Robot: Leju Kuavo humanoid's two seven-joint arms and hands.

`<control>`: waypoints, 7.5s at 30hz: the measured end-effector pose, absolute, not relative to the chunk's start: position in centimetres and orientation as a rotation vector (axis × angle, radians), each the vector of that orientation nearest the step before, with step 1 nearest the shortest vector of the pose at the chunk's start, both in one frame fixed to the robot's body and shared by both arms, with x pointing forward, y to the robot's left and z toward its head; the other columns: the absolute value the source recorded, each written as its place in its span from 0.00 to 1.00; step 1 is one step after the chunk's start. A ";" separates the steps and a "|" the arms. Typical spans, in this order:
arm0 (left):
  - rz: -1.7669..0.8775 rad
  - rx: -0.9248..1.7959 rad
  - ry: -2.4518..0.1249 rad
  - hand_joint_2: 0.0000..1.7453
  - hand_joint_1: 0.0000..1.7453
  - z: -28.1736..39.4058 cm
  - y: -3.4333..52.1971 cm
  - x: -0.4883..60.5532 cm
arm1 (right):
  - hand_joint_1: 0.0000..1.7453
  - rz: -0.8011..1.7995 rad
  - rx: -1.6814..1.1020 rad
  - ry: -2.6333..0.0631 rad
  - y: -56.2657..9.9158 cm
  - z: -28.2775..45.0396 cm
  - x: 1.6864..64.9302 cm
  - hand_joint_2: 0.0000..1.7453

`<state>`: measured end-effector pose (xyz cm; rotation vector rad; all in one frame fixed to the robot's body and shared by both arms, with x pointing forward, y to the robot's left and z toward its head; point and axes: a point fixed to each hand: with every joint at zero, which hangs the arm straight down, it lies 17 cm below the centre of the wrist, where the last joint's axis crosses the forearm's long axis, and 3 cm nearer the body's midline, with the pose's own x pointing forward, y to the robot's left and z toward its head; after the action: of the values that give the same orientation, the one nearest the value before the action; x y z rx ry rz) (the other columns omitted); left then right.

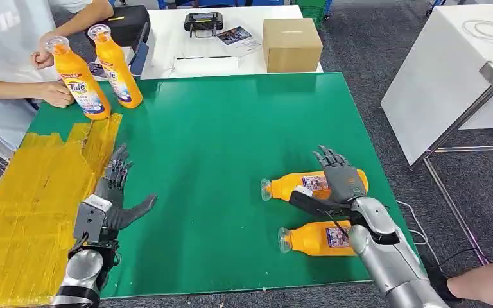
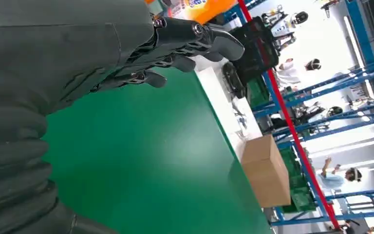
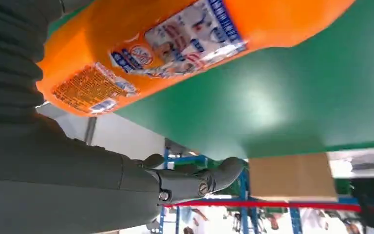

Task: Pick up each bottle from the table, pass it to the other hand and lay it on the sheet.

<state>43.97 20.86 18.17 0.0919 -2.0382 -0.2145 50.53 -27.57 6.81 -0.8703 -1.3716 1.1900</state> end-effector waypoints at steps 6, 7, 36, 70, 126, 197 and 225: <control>-0.219 0.082 -2.054 1.00 0.00 18.9 20.5 44.4 | 0.00 1.228 -0.863 -1.273 -30.0 5.0 51.6 1.00; -0.220 0.081 -2.055 1.00 0.00 18.9 20.4 44.4 | 0.00 1.231 -0.864 -1.262 -30.3 4.8 51.7 1.00; -0.221 0.043 -2.069 1.00 0.00 19.4 19.4 44.8 | 1.00 1.357 -0.839 -1.034 -35.2 0.8 52.2 1.00; -0.234 -0.011 -2.064 1.00 0.00 19.4 17.9 44.7 | 1.00 0.591 -0.552 -1.744 -24.9 12.2 50.9 1.00; -0.391 -0.331 -1.983 1.00 0.00 21.1 7.7 45.8 | 0.95 0.601 0.129 -1.807 2.2 12.6 44.1 1.00; -0.346 0.816 -2.215 1.00 1.00 24.5 23.8 45.0 | 0.00 0.402 0.040 -2.076 -3.4 20.5 40.5 1.00; -1.074 1.802 -1.543 1.00 1.00 19.1 39.3 42.8 | 0.00 0.332 -0.008 -2.158 -9.1 22.0 39.3 1.00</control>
<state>42.82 39.34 19.11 1.8018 -1.5432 -1.0738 39.30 -9.11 21.99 -0.0076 -2.1580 0.3324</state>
